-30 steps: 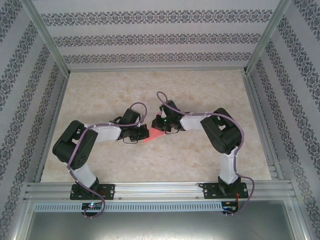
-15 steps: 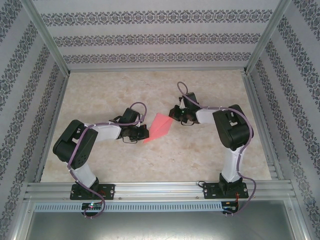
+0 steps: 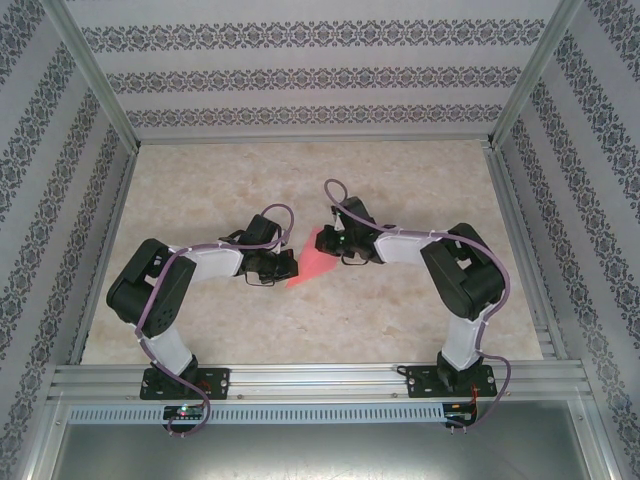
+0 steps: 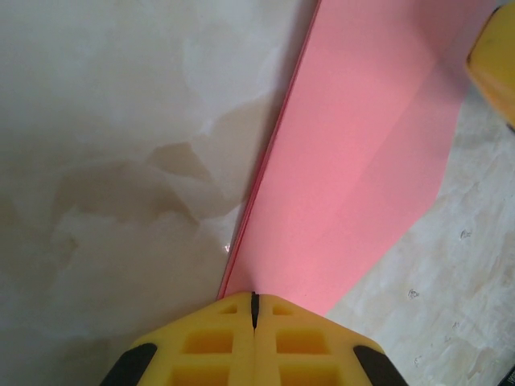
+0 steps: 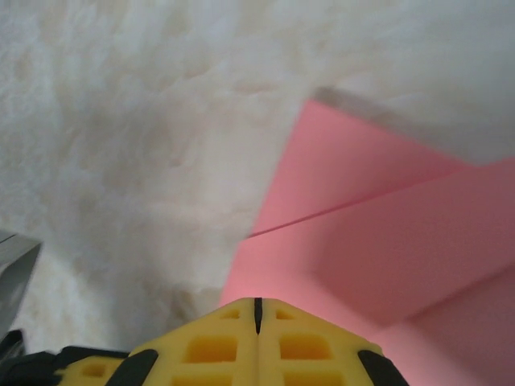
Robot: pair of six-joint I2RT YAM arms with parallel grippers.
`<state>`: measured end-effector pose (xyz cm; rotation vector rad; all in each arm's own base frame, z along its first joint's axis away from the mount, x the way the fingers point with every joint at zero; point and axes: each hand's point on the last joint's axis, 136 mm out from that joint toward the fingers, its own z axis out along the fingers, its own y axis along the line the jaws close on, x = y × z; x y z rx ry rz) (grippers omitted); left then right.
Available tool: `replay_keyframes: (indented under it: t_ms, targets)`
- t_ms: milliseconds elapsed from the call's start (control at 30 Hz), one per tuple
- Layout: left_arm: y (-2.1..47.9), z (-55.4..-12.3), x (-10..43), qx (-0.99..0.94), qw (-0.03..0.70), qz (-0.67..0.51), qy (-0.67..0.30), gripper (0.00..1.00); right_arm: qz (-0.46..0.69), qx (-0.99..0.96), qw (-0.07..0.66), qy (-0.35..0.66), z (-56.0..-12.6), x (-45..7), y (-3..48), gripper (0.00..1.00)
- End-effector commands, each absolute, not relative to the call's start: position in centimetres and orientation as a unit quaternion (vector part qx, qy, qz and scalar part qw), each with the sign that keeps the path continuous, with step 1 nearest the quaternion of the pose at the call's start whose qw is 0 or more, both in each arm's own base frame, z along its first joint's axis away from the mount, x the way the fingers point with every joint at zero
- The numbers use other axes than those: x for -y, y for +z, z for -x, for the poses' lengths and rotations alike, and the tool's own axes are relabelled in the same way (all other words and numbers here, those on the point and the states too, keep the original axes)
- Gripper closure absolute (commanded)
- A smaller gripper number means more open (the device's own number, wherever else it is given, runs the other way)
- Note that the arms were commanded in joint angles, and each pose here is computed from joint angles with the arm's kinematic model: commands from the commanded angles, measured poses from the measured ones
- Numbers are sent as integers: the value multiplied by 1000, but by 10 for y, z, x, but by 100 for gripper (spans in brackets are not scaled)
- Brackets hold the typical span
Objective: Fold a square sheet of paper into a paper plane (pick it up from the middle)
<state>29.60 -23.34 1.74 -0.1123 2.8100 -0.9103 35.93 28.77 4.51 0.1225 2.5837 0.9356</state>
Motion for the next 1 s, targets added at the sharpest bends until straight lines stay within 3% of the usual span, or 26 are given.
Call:
replay_keyframes:
  t_ms: [0, 100, 400, 533, 767, 967]
  targets:
    - [-21, -259, 209, -967, 9, 65, -246, 100, -54, -922, 245, 295, -369, -260, 70, 94]
    - [-21, -260, 209, -967, 11, 68, -247, 100, -42, -922, 257, 285, -369, -259, 81, 92]
    - [-24, -256, 207, -968, 4, 71, -242, 100, 16, -925, 187, 330, -347, -327, 53, 98]
    - [-25, -254, 205, -969, 1, 72, -237, 100, 12, -927, 161, 339, -347, -333, 34, 98]
    - [-29, -249, 202, -970, -7, 75, -233, 100, -38, -930, 157, 330, -365, -293, 3, 99]
    - [-32, -243, 201, -969, -15, 76, -233, 100, -109, -925, 185, 313, -398, -226, -9, 99]
